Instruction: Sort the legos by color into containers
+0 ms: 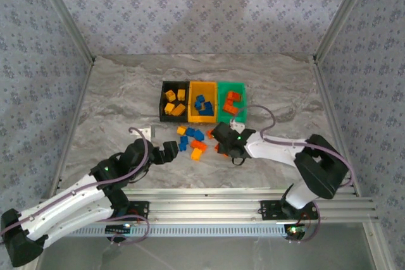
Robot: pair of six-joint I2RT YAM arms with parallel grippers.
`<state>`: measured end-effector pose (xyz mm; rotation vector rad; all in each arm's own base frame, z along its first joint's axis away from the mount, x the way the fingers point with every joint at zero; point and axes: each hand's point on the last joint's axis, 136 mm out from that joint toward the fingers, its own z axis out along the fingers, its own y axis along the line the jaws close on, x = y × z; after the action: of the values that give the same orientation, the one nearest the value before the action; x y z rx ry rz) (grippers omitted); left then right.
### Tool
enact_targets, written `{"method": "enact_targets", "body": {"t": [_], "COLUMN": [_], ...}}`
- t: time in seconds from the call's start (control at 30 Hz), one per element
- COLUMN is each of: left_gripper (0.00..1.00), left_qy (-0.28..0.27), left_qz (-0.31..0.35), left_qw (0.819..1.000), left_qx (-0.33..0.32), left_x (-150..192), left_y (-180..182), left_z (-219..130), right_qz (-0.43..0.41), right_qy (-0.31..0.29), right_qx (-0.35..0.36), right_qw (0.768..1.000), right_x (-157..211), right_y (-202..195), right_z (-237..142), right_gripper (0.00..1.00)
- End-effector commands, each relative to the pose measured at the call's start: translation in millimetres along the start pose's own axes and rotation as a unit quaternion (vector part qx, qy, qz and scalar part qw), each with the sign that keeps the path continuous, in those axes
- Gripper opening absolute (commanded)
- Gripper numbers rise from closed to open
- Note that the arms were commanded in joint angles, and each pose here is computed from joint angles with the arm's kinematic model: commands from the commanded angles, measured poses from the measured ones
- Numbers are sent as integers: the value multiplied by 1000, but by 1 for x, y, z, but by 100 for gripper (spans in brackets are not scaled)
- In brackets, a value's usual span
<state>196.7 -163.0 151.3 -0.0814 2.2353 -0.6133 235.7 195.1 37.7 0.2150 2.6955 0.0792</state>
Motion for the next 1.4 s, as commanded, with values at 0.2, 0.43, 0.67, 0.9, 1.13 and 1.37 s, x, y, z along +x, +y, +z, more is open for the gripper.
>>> {"method": "enact_targets", "body": {"t": [0.2,0.43,0.67,0.9,1.13,1.37], "left_gripper": [99,99,99,99,99,100], "left_qy": [1,-5,2,6,11,37], "left_qz": [-15,-24,-36,-38,-39,-27], "left_qw": [1000,999,998,999,999,998], "left_qx": [-20,-31,-42,-35,-27,-35], "left_x": [2,0,3,4,4,12], "left_y": [12,18,25,22,18,13], "left_z": [-3,-5,-3,-3,0,13], "right_qz": [-78,-167,-184,-180,-165,-100], "right_qy": [-13,78,107,103,44,-42], "right_qx": [-52,-39,21,15,-13,-71], "right_qw": [995,982,977,978,985,992], "right_x": [0,19,26,26,0,-79], "right_y": [-6,9,-3,-1,5,13], "right_z": [-41,-16,3,9,-20,-70], "right_gripper": [76,78,73,44,31,30]}}
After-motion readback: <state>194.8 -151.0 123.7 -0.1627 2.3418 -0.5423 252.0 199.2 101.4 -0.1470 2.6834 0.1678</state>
